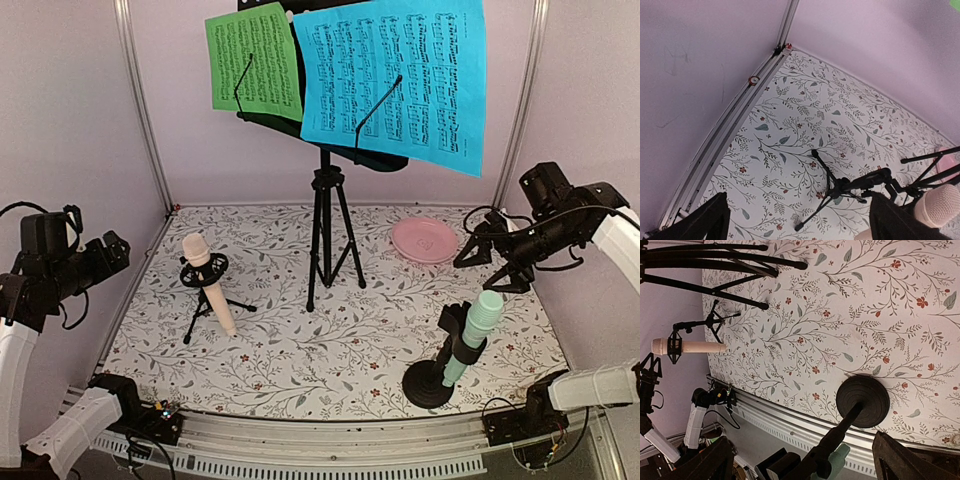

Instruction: Pack up the instrument practice props

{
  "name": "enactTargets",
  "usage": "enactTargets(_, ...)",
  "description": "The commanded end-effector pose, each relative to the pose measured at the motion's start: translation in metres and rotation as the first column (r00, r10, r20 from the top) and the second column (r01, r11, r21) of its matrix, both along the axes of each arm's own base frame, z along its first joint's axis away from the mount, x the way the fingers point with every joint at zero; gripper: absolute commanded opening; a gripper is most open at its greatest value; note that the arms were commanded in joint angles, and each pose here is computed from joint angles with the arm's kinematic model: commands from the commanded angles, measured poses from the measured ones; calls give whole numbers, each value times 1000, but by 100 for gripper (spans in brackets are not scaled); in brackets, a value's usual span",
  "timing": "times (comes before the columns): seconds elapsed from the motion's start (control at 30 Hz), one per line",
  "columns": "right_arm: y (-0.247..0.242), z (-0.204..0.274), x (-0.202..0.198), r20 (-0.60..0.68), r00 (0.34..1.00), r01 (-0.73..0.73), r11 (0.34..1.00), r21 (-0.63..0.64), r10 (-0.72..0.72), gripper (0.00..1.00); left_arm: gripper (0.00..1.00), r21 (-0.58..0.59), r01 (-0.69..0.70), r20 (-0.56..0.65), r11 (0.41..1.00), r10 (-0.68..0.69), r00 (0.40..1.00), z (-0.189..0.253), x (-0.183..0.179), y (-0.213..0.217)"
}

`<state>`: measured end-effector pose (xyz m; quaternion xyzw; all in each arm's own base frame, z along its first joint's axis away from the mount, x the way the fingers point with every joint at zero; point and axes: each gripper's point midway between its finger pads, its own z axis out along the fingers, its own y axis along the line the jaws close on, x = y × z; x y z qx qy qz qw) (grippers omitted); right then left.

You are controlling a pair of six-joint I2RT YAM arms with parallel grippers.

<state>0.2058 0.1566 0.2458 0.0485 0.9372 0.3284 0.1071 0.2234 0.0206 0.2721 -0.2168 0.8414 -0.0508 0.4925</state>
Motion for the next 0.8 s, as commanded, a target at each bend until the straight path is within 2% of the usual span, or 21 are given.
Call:
enactTargets(0.0, 12, 11, -13, -93, 994, -59, 997, -47, 54, 99, 98, 3, -7, 18, 1000, 7, 1000, 2, 2, 1)
enactTargets(0.1, 35, 15, -14, -121, 985, -130, 991, -25, 126, 100, 97, 2, -16, 19, 1000, 16, 1000, 2, 1, 2)
enactTargets(0.3, 67, 1, -31, -210, 948, -247, 969, -17, 238, 94, 97, 2, -40, 29, 999, 40, 999, 4, -3, 6)
enactTargets(0.53, 75, -13, -48, -250, 918, -323, 946, -24, 307, 86, 97, 2, -55, 32, 999, 55, 998, 5, -4, 8)
enactTargets(0.77, 77, -29, -76, -294, 889, -382, 923, -53, 351, 87, 97, 3, -53, 23, 999, 53, 998, 2, -3, 8)
